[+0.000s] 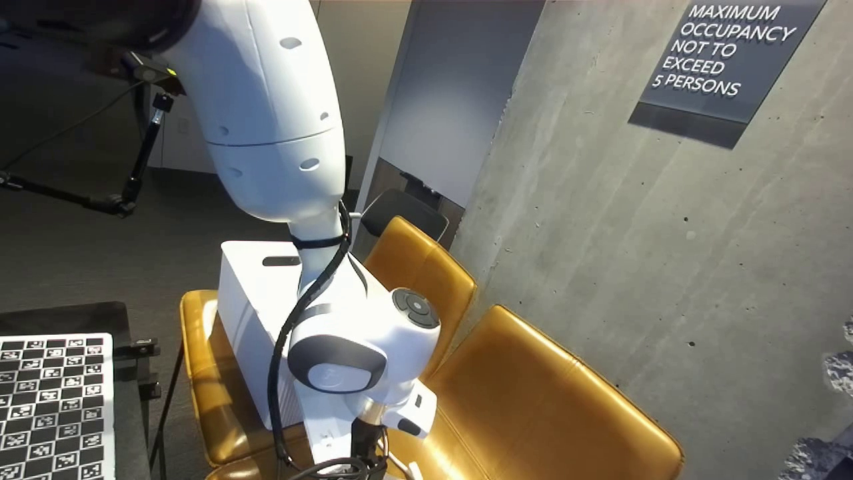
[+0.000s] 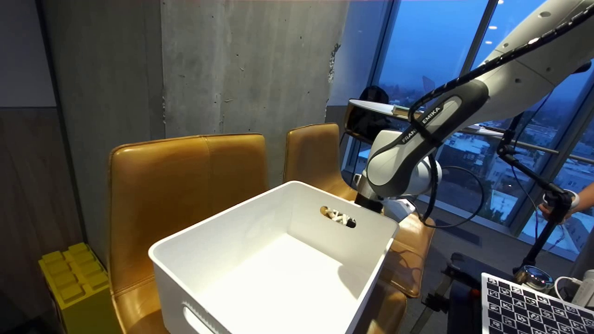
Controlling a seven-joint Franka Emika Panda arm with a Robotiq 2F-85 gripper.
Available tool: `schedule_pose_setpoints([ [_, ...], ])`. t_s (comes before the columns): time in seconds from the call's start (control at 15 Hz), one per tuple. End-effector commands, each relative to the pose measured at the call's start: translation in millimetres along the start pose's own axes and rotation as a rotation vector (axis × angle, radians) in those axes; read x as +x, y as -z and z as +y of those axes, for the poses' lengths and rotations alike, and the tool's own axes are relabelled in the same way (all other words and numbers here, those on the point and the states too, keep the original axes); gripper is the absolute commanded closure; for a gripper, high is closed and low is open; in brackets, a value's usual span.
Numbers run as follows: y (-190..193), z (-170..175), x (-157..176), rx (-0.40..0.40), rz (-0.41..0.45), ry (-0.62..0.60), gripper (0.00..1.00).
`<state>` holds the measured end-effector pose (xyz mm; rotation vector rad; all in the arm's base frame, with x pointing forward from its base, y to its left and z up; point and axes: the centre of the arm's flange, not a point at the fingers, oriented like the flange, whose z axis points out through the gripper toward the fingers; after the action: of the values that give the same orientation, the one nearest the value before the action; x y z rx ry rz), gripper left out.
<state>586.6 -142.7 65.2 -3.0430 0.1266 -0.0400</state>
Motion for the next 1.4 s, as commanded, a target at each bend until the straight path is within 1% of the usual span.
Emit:
schedule_pose_setpoints([
  [0.0, -11.4, 14.8, 4.9, -0.028, 0.010, -0.012, 0.28],
  [0.2, -7.9, 10.1, 4.8, -0.022, 0.009, -0.009, 0.47],
  [0.33, -4.6, 9.5, 5.0, -0.021, 0.010, -0.011, 0.62],
  [0.53, 3.0, 17.9, 7.0, -0.026, 0.015, -0.020, 0.86],
  [0.6, 5.3, 21.5, 8.1, -0.028, 0.017, -0.024, 0.97],
  [0.67, 6.4, 24.4, 9.0, -0.028, 0.018, -0.027, 1.00],
  [0.8, 7.7, 28.0, 8.8, -0.023, 0.016, -0.033, 1.00],
  [0.87, 7.8, 28.9, 8.1, -0.024, 0.016, -0.033, 0.98],
  [1.07, 14.3, 27.6, 9.1, -0.027, 0.018, -0.029, 0.98],
  [1.13, 20.6, 25.4, 10.1, -0.032, 0.021, -0.027, 0.98],
  [1.27, 48.6, 16.4, 9.8, -0.044, 0.030, -0.028, 0.98],
  [1.33, 70.1, 10.7, 9.4, -0.047, 0.046, -0.025, 0.98],
])
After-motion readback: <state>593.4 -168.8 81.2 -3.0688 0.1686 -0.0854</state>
